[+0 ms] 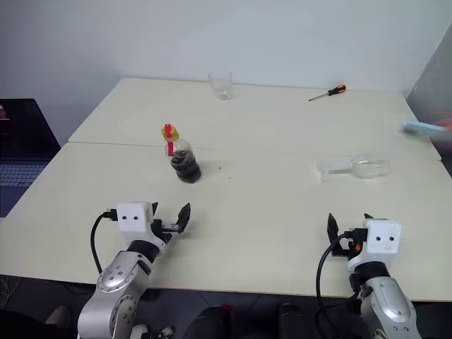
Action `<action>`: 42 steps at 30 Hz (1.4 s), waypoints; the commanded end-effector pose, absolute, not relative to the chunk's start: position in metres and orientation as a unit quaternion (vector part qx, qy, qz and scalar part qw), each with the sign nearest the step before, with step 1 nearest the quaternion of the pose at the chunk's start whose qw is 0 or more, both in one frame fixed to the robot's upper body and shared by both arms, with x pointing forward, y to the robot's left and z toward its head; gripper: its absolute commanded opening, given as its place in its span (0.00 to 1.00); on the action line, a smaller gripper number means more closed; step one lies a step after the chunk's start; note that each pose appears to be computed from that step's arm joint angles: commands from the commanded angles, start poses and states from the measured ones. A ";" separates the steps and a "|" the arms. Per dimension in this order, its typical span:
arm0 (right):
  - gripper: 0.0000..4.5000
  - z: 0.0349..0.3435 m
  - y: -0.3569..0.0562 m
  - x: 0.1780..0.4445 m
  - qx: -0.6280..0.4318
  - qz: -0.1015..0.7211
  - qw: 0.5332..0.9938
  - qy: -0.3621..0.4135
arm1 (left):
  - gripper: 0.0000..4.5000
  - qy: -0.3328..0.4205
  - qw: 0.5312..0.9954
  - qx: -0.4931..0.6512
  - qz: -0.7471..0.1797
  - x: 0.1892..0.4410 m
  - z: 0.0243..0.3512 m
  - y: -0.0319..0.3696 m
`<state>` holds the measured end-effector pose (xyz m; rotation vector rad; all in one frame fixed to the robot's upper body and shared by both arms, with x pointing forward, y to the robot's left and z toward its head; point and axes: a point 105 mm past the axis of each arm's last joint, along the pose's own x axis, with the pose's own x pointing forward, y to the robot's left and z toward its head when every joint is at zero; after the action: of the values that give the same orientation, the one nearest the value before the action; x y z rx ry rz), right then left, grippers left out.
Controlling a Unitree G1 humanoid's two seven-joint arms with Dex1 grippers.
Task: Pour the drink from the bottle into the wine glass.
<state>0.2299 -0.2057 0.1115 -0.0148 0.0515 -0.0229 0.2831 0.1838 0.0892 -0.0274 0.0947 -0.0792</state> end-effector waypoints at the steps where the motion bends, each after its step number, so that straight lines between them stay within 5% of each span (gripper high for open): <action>1: 0.99 0.123 -0.208 0.228 -0.014 -0.017 1.000 0.001 | 1.00 0.037 0.999 -0.005 -0.037 0.281 0.096 0.186; 20: 0.99 0.125 -0.206 0.233 -0.012 0.001 1.000 -0.004 | 1.00 0.025 0.999 -0.002 -0.022 0.280 0.100 0.190; 42: 0.99 0.166 -0.139 0.221 0.016 0.346 0.938 -0.030 | 1.00 -0.030 0.999 0.026 0.007 0.335 0.115 0.182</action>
<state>0.2263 -0.1462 0.1542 0.0388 -0.0166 0.6511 0.3316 0.1816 0.1045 0.0484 -0.0064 -0.0033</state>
